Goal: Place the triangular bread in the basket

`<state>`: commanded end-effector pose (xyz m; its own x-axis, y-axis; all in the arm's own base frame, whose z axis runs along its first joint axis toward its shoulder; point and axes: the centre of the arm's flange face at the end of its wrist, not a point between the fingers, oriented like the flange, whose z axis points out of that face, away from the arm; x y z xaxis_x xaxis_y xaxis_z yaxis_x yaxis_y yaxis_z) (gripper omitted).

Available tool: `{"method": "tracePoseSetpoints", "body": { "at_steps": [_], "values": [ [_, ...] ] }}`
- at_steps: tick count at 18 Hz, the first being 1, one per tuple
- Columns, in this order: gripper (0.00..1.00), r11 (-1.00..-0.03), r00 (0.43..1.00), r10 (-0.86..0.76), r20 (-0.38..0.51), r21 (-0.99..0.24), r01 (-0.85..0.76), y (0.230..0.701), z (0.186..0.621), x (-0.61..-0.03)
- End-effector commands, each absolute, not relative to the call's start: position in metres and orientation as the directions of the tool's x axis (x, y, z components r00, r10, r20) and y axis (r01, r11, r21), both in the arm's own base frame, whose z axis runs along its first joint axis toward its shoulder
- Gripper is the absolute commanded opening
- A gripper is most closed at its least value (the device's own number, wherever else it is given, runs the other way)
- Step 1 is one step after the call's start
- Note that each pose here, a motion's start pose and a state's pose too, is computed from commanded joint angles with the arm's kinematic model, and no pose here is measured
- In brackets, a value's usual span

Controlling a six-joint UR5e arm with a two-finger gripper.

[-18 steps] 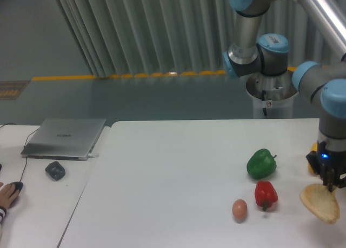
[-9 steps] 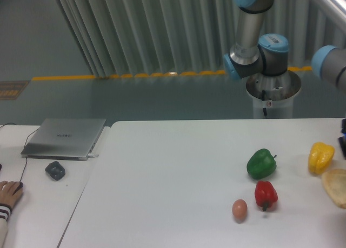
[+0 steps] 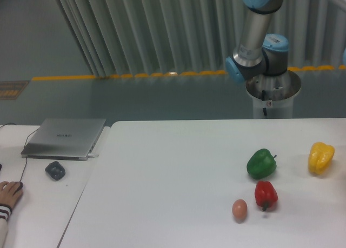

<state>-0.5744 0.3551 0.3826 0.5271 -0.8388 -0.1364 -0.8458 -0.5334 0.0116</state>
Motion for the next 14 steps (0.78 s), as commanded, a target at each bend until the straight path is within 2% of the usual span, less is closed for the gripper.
{"method": "tracePoseSetpoints", "body": {
  "at_steps": [5,6,7,8,14],
  "values": [
    [0.19,-0.537,0.531,-0.837,-0.134,0.014,-0.843,0.3446,0.3813,-0.5818],
    [0.30,-0.539,0.533,-0.836,-0.133,0.010,-0.843,0.3447,0.3796,-0.5818],
    [0.62,-0.538,0.532,-0.836,-0.136,0.011,-0.843,0.3440,0.3793,-0.5824],
    [1.00,-0.541,0.534,-0.834,-0.142,0.016,-0.841,0.3442,0.3796,-0.5829],
    [1.00,-0.541,0.532,-0.833,-0.154,0.026,-0.841,0.3436,0.3827,-0.5844]
  ]
}}
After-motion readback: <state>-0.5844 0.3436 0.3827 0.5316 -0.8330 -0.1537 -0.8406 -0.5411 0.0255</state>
